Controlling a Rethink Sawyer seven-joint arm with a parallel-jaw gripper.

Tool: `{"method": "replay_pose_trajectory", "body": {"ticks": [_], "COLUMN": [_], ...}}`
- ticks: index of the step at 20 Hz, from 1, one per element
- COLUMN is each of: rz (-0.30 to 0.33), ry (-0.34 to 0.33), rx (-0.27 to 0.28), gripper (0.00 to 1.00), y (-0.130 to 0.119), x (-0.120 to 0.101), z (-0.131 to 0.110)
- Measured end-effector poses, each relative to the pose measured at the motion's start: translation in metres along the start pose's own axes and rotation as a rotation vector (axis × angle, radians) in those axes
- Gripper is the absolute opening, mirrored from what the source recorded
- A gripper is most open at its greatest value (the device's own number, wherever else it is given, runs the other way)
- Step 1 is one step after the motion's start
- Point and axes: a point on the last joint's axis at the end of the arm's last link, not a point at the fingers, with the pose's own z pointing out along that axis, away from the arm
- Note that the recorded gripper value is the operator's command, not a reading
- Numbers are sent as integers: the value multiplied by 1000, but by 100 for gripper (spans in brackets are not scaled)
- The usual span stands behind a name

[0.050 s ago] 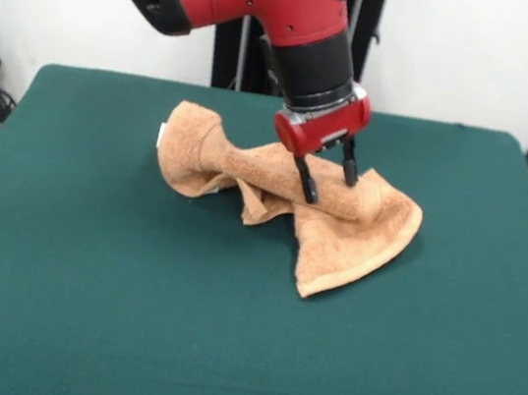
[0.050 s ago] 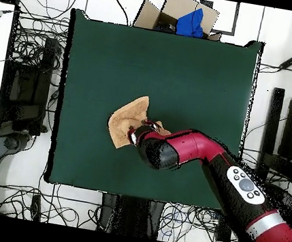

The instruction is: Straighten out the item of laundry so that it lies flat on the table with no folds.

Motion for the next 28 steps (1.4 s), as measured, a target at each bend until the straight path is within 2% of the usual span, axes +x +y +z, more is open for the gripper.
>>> {"method": "replay_pose_trajectory", "body": {"ticks": [14,28], "rz": [-51,-48], "ry": [4,3], "rx": [-44,-59], "gripper": [100,100], "y": [11,15], "x": [4,6], "z": [14,18]}}
